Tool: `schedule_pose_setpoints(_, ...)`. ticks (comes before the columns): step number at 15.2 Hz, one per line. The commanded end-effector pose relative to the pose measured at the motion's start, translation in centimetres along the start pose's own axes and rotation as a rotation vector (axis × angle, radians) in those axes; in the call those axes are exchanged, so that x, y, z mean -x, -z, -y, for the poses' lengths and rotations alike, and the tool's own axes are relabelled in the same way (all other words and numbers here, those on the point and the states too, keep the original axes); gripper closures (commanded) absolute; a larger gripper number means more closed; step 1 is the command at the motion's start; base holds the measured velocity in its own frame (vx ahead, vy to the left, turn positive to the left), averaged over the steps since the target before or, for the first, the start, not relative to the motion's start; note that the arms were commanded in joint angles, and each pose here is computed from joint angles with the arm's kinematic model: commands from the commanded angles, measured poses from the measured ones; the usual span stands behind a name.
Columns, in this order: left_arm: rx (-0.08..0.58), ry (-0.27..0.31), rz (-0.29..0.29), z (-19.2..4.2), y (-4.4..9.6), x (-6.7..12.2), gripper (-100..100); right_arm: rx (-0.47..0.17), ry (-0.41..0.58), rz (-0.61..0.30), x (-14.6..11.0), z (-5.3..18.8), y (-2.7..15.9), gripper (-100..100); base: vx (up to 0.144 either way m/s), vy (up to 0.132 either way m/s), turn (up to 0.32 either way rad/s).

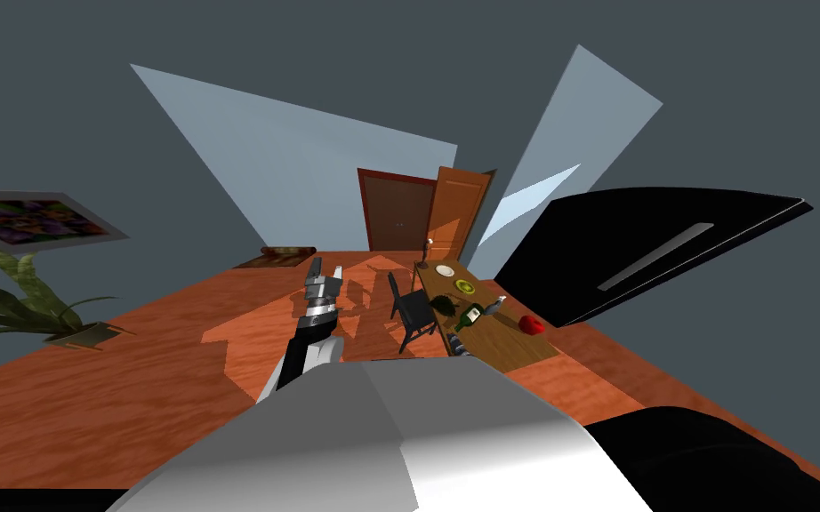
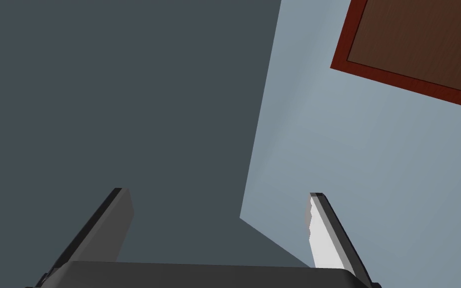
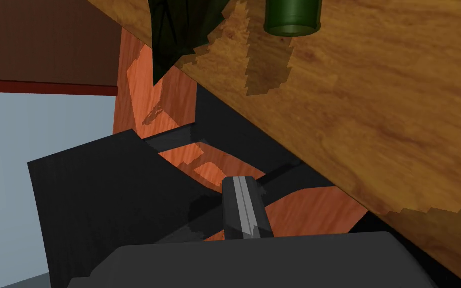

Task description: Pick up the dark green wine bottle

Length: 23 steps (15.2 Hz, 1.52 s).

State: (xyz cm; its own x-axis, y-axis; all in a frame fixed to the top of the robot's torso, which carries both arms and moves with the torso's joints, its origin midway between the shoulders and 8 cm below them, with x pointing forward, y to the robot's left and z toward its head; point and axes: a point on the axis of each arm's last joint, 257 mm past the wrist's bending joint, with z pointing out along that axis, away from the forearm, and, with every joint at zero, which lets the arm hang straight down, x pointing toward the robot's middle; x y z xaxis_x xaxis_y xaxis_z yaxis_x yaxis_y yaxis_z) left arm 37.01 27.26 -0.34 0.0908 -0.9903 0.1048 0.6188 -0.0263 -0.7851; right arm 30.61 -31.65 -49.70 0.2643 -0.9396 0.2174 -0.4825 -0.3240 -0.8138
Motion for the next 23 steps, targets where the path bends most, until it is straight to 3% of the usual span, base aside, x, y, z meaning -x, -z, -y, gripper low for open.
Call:
schedule_pose_setpoints(1, 0.0, 0.0, 0.0, 0.0, 0.0, 0.0, 0, 0.002, -0.044, 0.016, 1.1, -0.3, 0.0, 100, 0.013, 0.001, -0.007)
schedule_pose_setpoints(4, 0.0, 0.0, 0.0, 0.0, 0.0, 0.0, 0, 0.0, -0.059, 0.011, 0.9, -0.2, 0.0, 100, 0.0, 0.0, 0.0)
schedule_pose_setpoints(5, 0.0, 0.0, 0.0, 0.0, 0.0, 0.0, 0, -0.053, -0.027, -0.011, -1.2, 2.3, -0.5, -100, -0.004, 0.008, 0.052)
schedule_pose_setpoints(8, 0.0, 0.0, 0.0, 0.0, 0.0, 0.0, 0, -0.017, -0.016, -0.036, -4.2, 0.6, 0.7, -100, 0.01, 0.006, 0.211)
schedule_pose_setpoints(13, 0.0, 0.0, 0.0, 0.0, 0.0, 0.0, 0, 0.06, -0.038, -0.06, -6.9, -2.8, 2.7, -100, 0.018, -0.03, 0.154)
schedule_pose_setpoints(16, 0.0, 0.0, 0.0, 0.0, 0.0, 0.0, 0, 0.127, -0.06, -0.087, -9.6, -5.6, 4.7, -100, 0.034, -0.066, 0.175)
schedule_pose_setpoints(23, 0.0, 0.0, 0.0, 0.0, 0.0, 0.0, 0, 0.212, -0.118, -0.139, -13.2, -9.1, 8.1, -100, 0.061, -0.048, 0.127)
